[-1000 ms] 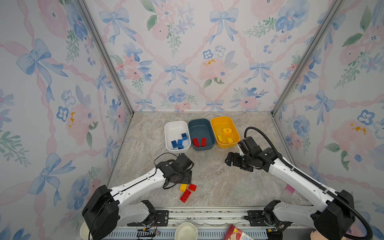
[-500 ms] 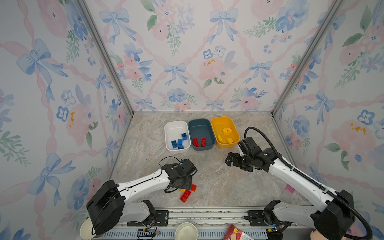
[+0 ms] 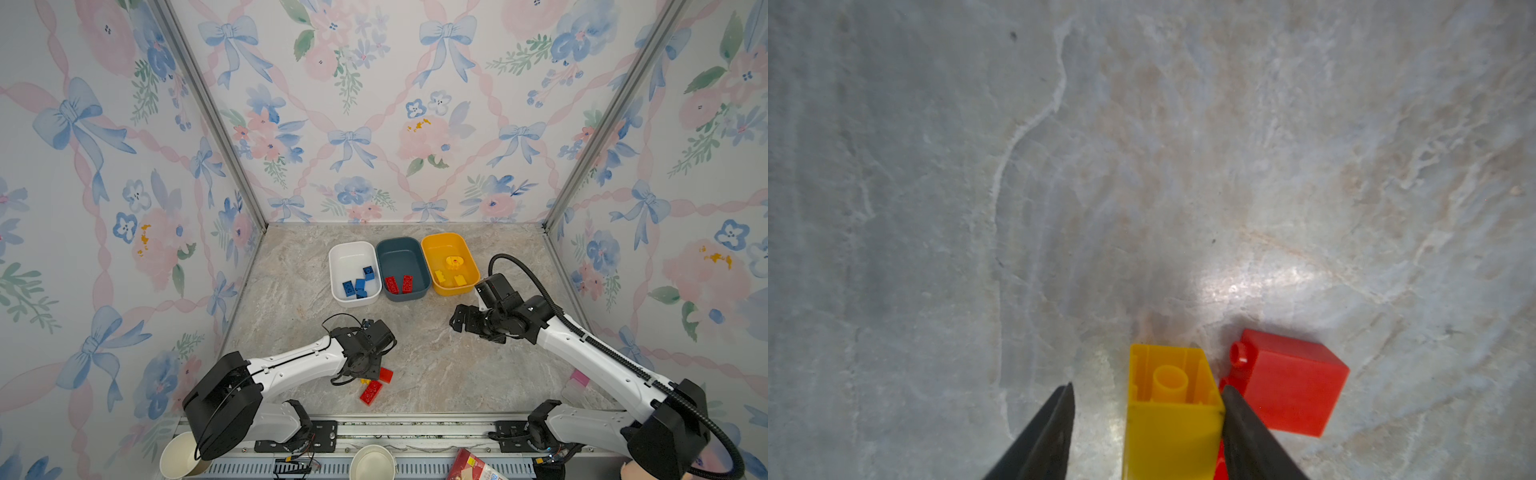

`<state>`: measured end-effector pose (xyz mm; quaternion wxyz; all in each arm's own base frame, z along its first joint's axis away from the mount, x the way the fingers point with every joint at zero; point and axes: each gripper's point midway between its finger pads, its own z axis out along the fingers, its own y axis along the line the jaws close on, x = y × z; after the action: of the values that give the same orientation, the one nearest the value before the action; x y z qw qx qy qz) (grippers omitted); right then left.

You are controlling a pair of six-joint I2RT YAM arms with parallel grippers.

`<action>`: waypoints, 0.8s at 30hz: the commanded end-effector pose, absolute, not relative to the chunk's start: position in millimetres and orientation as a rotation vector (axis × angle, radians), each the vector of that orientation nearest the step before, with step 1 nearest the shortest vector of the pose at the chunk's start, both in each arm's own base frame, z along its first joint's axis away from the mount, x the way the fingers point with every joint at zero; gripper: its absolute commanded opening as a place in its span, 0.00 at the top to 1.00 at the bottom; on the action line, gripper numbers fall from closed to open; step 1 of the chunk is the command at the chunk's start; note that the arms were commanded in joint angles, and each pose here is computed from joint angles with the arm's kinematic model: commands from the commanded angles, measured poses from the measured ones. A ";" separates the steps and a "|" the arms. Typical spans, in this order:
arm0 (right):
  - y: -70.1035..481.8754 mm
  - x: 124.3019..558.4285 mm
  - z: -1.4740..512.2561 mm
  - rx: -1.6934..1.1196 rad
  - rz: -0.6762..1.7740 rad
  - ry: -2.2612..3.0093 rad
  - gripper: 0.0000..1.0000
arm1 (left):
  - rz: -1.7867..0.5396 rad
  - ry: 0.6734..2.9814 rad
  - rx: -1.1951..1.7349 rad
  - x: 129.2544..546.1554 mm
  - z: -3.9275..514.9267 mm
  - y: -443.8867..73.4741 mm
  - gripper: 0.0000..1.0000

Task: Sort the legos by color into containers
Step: 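Lower the left gripper onto the yellow brick and close it, then carry the yellow brick over the yellow bin with the left gripper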

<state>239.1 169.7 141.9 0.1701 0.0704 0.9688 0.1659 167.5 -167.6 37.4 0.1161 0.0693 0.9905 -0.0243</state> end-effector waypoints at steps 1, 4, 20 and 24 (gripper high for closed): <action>169.6 235.3 132.3 0.198 0.446 2.774 0.03 | -0.020 2.917 0.214 163.2 31.8 -161.2 0.44; 169.5 234.9 131.3 0.198 0.447 2.773 0.03 | -0.020 2.923 0.214 162.2 30.6 -161.0 0.46; 166.6 233.3 130.4 0.208 0.443 2.771 0.03 | -0.039 2.940 0.232 157.9 27.0 -166.8 0.61; 166.1 232.8 130.9 0.210 0.444 2.769 0.03 | -0.054 2.928 0.221 158.9 30.6 -167.5 0.68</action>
<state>236.2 167.7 133.1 0.1639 0.0708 0.9707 0.1608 163.5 -170.0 32.4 0.1073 0.0764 0.9911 -0.0198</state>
